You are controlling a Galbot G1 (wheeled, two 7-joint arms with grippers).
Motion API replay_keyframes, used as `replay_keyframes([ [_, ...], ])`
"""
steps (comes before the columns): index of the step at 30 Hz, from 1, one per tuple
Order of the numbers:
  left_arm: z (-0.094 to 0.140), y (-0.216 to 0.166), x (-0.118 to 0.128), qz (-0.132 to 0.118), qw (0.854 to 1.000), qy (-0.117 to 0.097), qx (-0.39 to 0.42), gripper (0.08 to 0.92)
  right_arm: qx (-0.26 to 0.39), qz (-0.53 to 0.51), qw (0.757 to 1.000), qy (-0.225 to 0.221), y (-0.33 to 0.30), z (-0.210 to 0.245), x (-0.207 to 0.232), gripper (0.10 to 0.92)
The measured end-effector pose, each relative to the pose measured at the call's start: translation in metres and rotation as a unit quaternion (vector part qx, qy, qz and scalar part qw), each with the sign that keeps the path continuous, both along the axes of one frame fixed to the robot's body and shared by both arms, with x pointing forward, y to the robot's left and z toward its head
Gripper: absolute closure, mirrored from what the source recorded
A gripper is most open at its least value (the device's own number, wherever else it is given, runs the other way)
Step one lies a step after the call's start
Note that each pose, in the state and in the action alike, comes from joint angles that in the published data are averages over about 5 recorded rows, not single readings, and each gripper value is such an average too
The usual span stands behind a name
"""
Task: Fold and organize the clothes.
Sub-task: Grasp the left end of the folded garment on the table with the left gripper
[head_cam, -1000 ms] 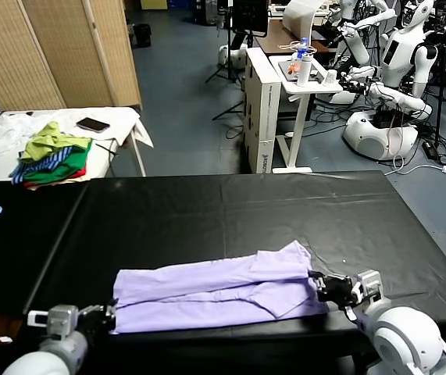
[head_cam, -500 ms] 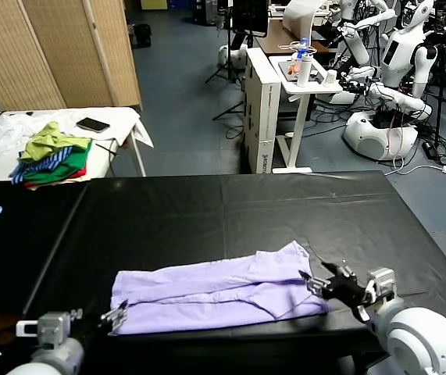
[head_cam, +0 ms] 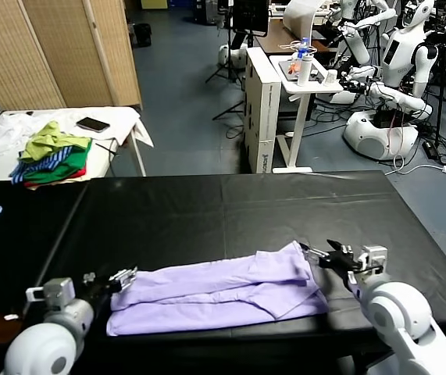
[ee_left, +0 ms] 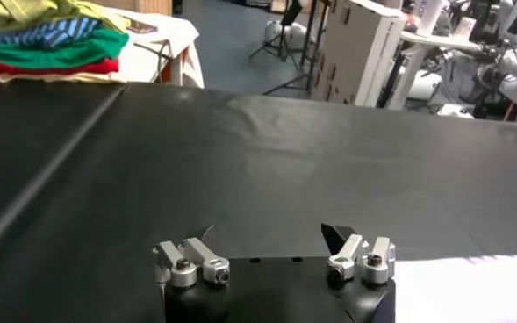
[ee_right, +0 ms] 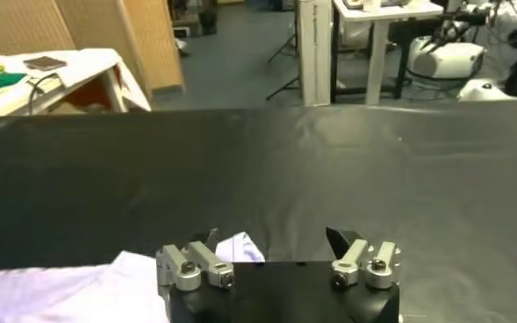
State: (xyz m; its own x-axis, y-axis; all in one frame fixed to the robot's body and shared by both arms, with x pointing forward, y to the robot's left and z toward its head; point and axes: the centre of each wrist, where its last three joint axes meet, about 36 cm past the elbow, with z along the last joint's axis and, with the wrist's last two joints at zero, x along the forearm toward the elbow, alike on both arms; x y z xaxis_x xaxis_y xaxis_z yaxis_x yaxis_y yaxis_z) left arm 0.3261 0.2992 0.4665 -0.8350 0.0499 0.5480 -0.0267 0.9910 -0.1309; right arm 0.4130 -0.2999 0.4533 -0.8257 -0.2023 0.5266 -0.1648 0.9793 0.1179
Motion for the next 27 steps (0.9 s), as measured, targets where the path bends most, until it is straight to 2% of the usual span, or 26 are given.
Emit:
replay_keyframes([
  [10,-0.013,0.0,0.004,0.005,1.0,0.021,0.01,0.092,0.001,0.026,1.0,0.012,0.02,-0.012,0.017,0.14],
  [17,-0.017,0.004,0.002,0.015,0.999,0.028,0.015,0.093,-0.004,0.031,0.999,0.018,0.023,-0.019,0.02,0.211],
  [19,-0.018,0.004,0.001,0.016,0.999,0.031,0.015,0.098,-0.004,0.031,0.999,0.019,0.022,-0.02,0.02,0.261],
  [22,-0.019,0.003,0.0,0.016,0.999,0.034,0.013,0.168,-0.004,0.03,0.999,0.018,0.022,-0.021,0.02,0.35],
  [27,-0.021,0.001,-0.001,0.016,0.999,0.035,0.009,0.465,-0.007,0.027,0.999,0.017,0.021,-0.023,0.02,0.484],
])
